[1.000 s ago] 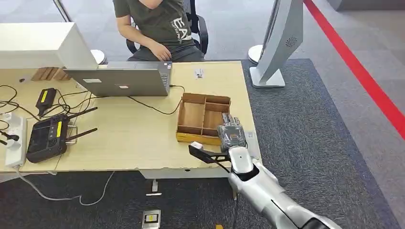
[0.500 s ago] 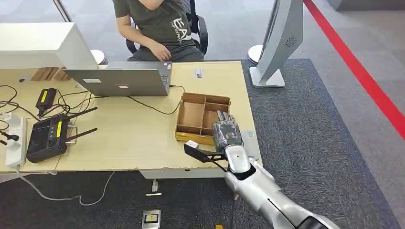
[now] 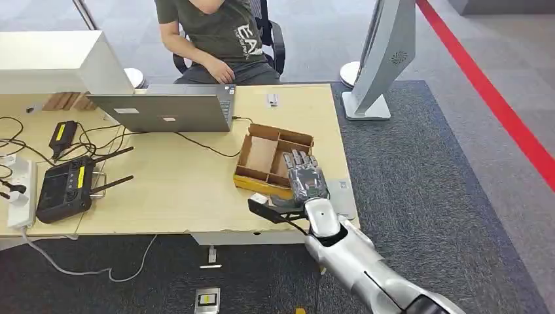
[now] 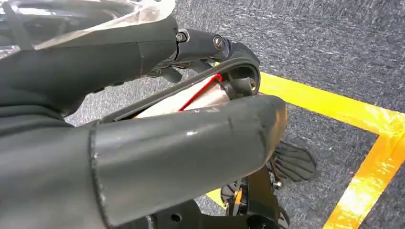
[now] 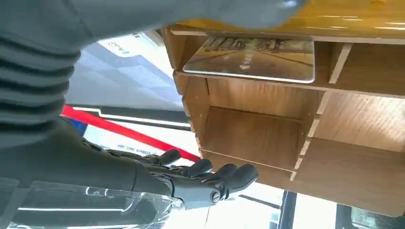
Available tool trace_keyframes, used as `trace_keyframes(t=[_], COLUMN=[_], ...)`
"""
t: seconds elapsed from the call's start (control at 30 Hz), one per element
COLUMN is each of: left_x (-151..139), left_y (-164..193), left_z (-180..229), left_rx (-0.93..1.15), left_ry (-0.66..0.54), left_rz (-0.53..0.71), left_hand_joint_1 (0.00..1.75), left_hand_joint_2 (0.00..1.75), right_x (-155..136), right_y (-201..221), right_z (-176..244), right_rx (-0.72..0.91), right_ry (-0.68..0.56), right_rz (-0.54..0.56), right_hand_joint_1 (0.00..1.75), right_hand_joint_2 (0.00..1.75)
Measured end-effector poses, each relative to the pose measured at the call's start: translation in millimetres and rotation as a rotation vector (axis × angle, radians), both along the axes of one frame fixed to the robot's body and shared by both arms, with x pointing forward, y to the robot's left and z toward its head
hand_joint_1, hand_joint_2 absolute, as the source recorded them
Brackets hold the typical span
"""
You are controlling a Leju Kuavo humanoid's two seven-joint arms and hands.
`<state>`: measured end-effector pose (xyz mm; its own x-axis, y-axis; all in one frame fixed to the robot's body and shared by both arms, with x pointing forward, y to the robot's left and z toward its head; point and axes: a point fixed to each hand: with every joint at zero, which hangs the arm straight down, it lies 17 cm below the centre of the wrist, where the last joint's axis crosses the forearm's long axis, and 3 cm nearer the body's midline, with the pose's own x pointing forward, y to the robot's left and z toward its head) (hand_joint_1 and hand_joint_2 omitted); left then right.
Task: Pass the card to the sensor for recognition and then transmit it.
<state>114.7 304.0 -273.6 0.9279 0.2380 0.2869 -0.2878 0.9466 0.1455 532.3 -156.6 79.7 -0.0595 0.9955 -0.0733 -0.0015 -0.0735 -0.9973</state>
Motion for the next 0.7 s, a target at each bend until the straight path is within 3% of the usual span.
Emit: trace_keyframes(t=[0.4,0.43,0.7], left_x=[0.2,0.3,1.1], left_y=[-1.9,-1.8,-1.5], left_z=[0.1,0.1,0.4], left_rx=[-0.002,-0.001,-0.001], left_ry=[-0.002,-0.003,-0.008], left_rz=[0.002,0.002,0.007], left_hand_joint_1=[0.0,0.0,0.0], left_hand_joint_2=[0.0,0.0,0.0], right_x=[-1.4,-1.4,-4.0], right_y=[2.4,3.3,19.3], right_z=[-2.7,-2.4,-1.2], right_rx=[-0.022,-0.022,-0.004], right_ry=[0.008,0.007,0.011], right_rz=[0.012,0.016,0.051], right_hand_joint_1=[0.0,0.0,0.0], right_hand_joint_2=[0.0,1.75,1.75])
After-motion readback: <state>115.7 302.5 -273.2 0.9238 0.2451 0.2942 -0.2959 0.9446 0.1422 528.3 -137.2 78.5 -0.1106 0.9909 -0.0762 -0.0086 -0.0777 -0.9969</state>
